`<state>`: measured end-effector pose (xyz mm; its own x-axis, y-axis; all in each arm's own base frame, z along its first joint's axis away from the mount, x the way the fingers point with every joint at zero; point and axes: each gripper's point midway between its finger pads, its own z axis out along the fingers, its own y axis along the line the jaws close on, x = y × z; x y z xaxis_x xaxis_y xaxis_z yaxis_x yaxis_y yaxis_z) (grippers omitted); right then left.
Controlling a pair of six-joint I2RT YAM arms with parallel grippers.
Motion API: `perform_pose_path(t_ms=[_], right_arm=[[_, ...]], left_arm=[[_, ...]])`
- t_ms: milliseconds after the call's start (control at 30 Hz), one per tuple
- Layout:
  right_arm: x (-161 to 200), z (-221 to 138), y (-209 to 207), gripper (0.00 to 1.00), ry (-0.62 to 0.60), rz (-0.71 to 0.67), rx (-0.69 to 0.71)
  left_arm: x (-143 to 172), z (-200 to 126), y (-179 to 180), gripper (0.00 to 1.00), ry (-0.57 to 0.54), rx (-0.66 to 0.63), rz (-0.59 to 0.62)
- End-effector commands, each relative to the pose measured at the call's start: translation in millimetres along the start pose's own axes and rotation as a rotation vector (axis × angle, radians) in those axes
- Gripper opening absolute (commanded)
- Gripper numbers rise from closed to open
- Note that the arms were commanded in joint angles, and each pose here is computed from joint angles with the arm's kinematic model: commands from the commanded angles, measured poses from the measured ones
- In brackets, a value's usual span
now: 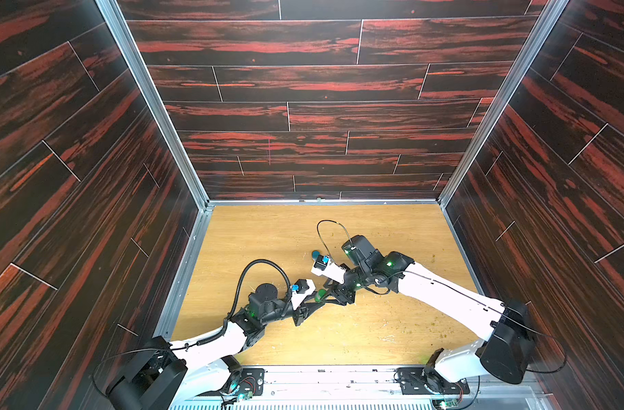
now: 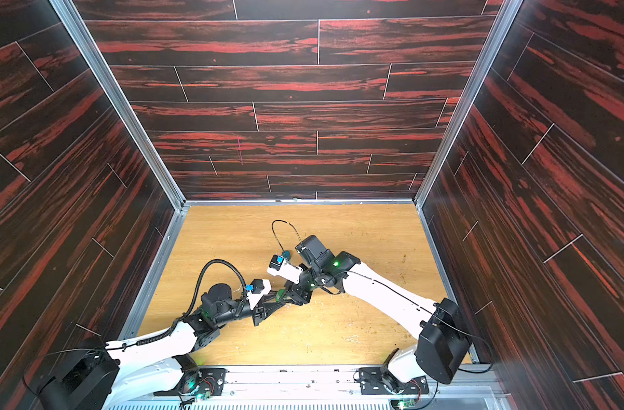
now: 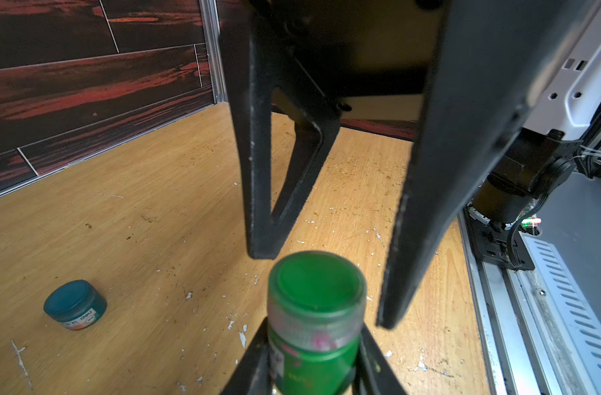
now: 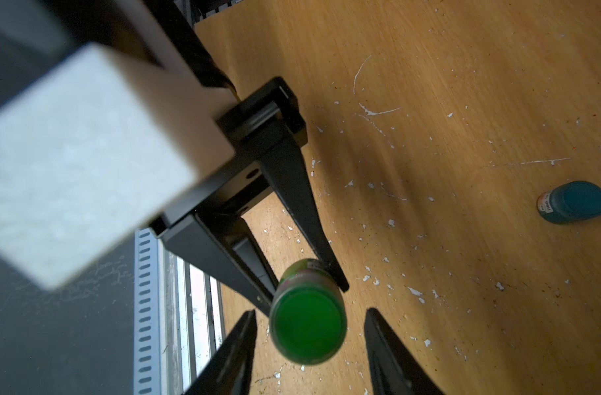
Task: Close the paint jar lid
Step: Screw the lid onto the paint jar.
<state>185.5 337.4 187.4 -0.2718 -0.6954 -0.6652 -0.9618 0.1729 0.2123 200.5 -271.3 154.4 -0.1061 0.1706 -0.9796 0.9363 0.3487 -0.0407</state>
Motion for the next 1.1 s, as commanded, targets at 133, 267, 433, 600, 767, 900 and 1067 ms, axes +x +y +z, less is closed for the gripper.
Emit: perform_pose_path(t_ms=[133, 267, 433, 600, 767, 900, 1067], right_arm=[[-2.2, 6.4, 0.5, 0.46, 0.021, 0.012, -0.007], [0.2, 8.4, -0.4, 0.37, 0.035, 0.021, -0.005], [-1.2, 8.8, -0.5, 0.31, 0.033, 0.040, -0.004], [-1.6, 10.7, -3.3, 0.27, 0.038, 0.098, 0.006], [-1.4, 13.8, -12.4, 0.23, 0.053, 0.203, 0.050], [-4.1, 15.9, -23.9, 0.17, 0.065, 0.348, 0.108], [-7.0, 19.9, -32.2, 0.13, 0.106, 0.553, 0.183]], left_arm=[[-8.8, -0.1, 2.1, 0.27, -0.022, -0.006, 0.021], [-9.2, 0.2, 2.2, 0.27, -0.023, -0.005, 0.021], [-8.2, 0.6, 2.8, 0.27, -0.021, -0.008, 0.020], [-10.2, 1.3, 7.7, 0.27, -0.026, -0.034, 0.029], [-18.4, 0.7, 19.4, 0.27, -0.053, -0.099, 0.053], [-27.6, 0.9, 30.1, 0.26, -0.072, -0.156, 0.082], [-41.9, 2.6, 42.6, 0.26, -0.112, -0.216, 0.106]])
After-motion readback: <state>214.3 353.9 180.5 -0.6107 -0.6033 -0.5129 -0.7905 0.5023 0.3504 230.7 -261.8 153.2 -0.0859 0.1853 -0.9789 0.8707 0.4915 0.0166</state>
